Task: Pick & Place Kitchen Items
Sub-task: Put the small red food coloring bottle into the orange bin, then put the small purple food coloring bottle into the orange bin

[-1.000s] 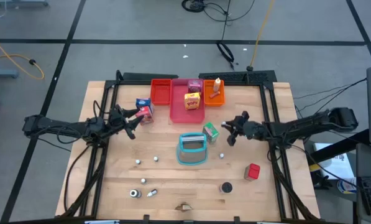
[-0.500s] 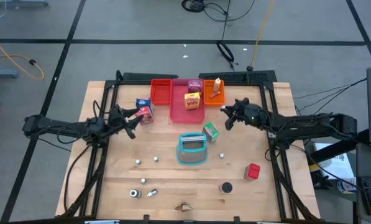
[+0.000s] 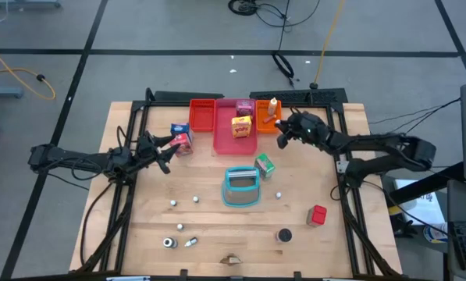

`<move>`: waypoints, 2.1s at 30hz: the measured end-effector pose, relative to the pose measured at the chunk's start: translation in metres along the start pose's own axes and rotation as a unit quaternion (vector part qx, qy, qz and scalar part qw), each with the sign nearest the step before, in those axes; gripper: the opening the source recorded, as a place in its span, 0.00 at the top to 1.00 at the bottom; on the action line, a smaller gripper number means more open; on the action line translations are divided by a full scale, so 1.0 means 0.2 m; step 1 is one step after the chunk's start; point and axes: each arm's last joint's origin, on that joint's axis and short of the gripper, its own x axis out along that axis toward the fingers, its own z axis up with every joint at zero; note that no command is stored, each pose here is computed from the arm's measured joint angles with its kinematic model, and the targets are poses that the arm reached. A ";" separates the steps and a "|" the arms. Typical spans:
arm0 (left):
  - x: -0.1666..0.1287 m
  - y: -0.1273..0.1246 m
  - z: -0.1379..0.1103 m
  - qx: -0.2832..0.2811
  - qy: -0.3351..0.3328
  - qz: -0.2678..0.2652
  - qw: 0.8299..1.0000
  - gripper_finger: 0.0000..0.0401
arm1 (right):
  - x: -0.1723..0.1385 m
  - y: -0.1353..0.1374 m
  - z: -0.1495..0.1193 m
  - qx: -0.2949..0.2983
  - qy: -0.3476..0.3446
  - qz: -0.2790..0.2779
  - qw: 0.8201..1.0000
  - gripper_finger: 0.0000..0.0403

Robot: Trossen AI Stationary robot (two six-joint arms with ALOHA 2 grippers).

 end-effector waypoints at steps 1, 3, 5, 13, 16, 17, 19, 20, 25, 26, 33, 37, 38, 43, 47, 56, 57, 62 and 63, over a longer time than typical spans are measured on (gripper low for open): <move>0.00 0.00 0.00 0.000 0.000 0.000 1.000 0.51 | 0.02 -0.01 0.00 0.001 0.002 -0.002 1.000 0.88; 0.00 0.00 0.00 0.000 0.000 0.000 1.000 0.51 | 0.06 -0.01 0.02 0.002 0.007 -0.007 1.000 0.88; 0.00 0.00 0.00 0.000 0.000 0.000 1.000 0.51 | 0.09 -0.01 0.02 -0.002 0.012 -0.010 1.000 0.88; 0.00 0.00 0.00 0.000 0.000 0.000 1.000 0.51 | 0.23 -0.02 0.08 -0.013 0.023 -0.021 0.999 0.88; 0.00 0.00 0.00 0.000 0.000 0.000 1.000 0.51 | 0.26 -0.04 0.09 -0.017 0.026 -0.028 0.999 0.88; 0.00 0.00 0.00 0.000 0.000 0.000 1.000 0.51 | 0.27 -0.05 0.09 -0.016 0.027 -0.030 0.999 0.88; 0.00 0.00 0.00 0.000 0.001 0.000 1.000 0.51 | 0.27 -0.06 0.08 -0.014 0.031 -0.034 0.999 0.87; 0.00 0.00 0.00 0.000 0.001 0.000 1.000 0.51 | 0.27 -0.06 0.08 -0.014 0.033 -0.036 0.999 0.86; 0.00 0.00 0.00 0.000 0.001 0.000 1.000 0.51 | 0.27 -0.07 0.09 -0.014 0.029 -0.036 0.999 0.76; 0.00 0.00 0.00 0.001 0.002 0.000 1.000 0.51 | 0.27 -0.07 0.09 -0.014 0.029 -0.036 0.999 0.74; 0.00 0.00 0.00 0.001 0.002 0.000 1.000 0.51 | 0.27 -0.07 0.09 -0.014 0.029 -0.036 0.999 0.63; 0.00 0.00 0.00 0.001 0.002 0.000 1.000 0.51 | 0.26 -0.05 0.09 -0.016 0.030 -0.031 0.999 0.62; 0.00 0.00 0.00 0.001 0.002 0.000 1.000 0.51 | 0.26 -0.04 0.09 -0.018 0.029 -0.027 0.999 0.62; 0.00 0.00 0.00 0.002 0.004 0.000 1.000 0.51 | 0.18 0.03 0.12 -0.035 0.044 -0.007 0.998 0.63; 0.00 0.00 -0.01 0.003 0.005 0.001 1.000 0.51 | 0.07 0.09 0.15 -0.054 0.053 0.016 0.997 0.63; 0.00 0.00 -0.01 0.004 0.009 0.001 1.000 0.51 | -0.18 0.26 0.14 -0.091 0.043 0.124 0.987 0.64; 0.00 0.00 -0.01 0.003 0.009 0.001 1.000 0.51 | -0.20 0.27 0.12 -0.094 0.042 0.143 0.984 0.64; 0.00 0.00 -0.01 0.003 0.009 0.001 1.000 0.51 | -0.32 0.31 0.04 -0.099 0.034 0.192 0.976 0.64; 0.00 0.00 -0.01 0.003 0.009 0.001 1.000 0.51 | -0.35 0.32 0.02 -0.100 0.033 0.202 0.974 0.64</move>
